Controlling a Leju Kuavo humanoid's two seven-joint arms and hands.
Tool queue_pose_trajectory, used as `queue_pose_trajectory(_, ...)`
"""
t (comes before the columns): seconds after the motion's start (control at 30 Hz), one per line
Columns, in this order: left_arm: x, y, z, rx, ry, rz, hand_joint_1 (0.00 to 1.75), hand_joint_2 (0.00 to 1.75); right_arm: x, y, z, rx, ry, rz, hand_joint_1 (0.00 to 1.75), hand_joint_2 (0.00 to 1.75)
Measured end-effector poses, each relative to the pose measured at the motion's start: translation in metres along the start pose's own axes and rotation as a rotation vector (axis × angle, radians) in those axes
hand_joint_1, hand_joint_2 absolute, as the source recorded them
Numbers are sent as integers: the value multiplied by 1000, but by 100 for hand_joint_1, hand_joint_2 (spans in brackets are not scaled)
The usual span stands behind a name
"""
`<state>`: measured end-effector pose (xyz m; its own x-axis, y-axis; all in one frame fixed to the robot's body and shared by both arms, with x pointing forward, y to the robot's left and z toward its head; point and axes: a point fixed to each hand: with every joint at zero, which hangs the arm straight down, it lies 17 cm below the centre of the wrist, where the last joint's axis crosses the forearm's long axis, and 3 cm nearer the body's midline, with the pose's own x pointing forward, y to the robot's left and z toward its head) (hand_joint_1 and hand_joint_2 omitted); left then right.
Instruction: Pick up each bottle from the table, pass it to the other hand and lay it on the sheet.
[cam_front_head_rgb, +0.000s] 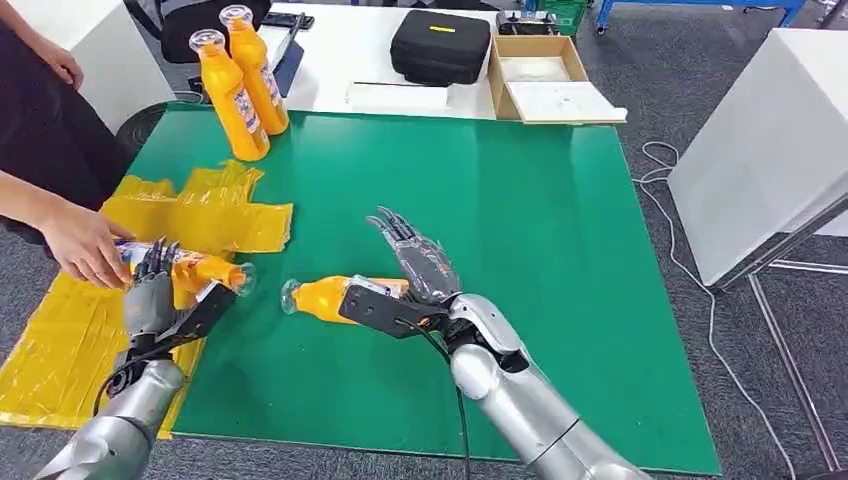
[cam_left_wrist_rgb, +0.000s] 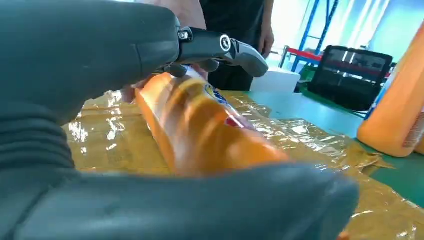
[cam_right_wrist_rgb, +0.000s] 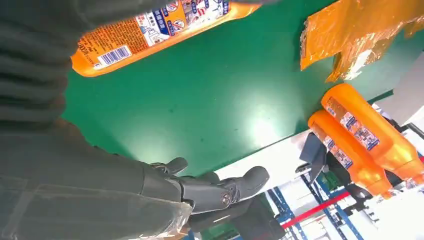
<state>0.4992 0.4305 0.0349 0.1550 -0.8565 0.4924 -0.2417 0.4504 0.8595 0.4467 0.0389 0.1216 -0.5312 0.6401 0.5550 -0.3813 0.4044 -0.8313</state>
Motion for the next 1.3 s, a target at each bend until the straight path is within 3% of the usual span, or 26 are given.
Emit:
queue_pose_trajectory(0.13,-9,21,-8,68,40,352,0,0,-7,6,1,19,14,8,0,175)
queue_pose_trajectory(0.23,-29,64,-17,223,90,628,0,0,-18,16,4,45,40,21,0,175)
queue_pose_trajectory(0.33,-36,107,-21,356,62,756,0,0,-37,23,7,63,93,43,0,175)
queue_pose_trajectory(0.5,5,135,-34,387,-69,703,0,0,-75,36,18,77,231,99,0,175)
queue_pose_trajectory(0.67,33,137,-44,380,-124,705,0,0,-95,62,36,121,295,121,0,175)
queue_pose_trajectory(1.3,50,133,-47,372,-151,742,0,0,-122,84,46,214,366,151,0,175)
